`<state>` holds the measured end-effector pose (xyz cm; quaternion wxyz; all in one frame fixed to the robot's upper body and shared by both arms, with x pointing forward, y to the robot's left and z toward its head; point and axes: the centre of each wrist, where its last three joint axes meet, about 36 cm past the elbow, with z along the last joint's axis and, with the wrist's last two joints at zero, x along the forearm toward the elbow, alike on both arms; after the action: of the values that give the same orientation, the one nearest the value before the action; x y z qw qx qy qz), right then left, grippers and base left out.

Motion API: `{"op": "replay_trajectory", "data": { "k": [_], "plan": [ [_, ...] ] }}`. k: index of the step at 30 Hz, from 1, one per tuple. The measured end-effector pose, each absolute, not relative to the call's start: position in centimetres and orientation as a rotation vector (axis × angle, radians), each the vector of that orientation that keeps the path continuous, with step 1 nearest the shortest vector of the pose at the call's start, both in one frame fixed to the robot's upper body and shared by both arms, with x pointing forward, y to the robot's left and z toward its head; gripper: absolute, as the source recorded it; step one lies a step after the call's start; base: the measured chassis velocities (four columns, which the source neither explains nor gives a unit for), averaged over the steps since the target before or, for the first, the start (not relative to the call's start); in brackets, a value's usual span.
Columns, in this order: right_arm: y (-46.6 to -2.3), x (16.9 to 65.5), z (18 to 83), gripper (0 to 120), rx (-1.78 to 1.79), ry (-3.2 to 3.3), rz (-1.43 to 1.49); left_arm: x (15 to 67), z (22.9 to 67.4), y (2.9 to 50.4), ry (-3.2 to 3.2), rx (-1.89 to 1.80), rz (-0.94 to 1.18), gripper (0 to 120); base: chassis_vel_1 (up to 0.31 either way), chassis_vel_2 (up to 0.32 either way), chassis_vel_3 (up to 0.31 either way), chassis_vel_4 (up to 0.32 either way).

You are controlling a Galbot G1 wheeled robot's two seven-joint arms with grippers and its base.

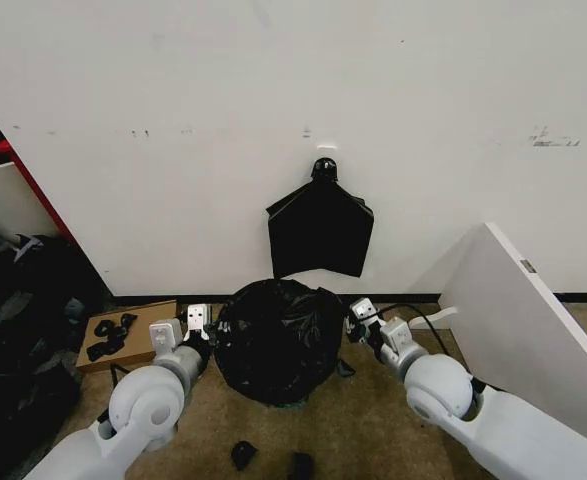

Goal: Place the garbage bag over the trash bin.

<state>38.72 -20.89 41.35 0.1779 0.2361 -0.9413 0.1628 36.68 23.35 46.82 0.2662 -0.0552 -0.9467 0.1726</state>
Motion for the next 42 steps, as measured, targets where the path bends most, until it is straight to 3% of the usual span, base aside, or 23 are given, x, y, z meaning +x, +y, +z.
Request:
{"op": "replay_trajectory", "data": {
  "k": [12,24,26,33,38,42],
  "plan": [
    [-19.6,37.3,41.7,1,0.730,-2.693,0.378,37.7,46.2,23.4,-2.547,-0.029,0.543,1,0.000,0.000,0.000,0.000],
    [-20.9,37.8,43.8,49,0.584,-2.686,0.253,38.4,45.6,24.4,-2.521,0.017,0.549,1,0.000,0.000,0.000,0.000],
    [-21.0,37.8,44.0,51,0.579,-2.677,0.228,38.4,45.5,24.4,-2.516,0.018,0.550,1,0.000,0.000,0.000,0.000],
    [-24.7,37.8,45.7,81,0.669,-2.525,-0.192,38.1,45.3,25.4,-2.489,0.048,0.581,1,0.000,0.000,0.000,0.000],
    [-26.9,37.0,45.6,97,0.753,-2.434,-0.458,38.4,45.4,26.1,-2.485,0.071,0.597,1,0.000,0.000,0.000,0.000],
    [-27.1,36.2,45.0,100,0.821,-2.368,-0.628,38.5,45.6,26.4,-2.475,0.070,0.603,1,0.000,0.000,0.000,0.000]
  ]
}}
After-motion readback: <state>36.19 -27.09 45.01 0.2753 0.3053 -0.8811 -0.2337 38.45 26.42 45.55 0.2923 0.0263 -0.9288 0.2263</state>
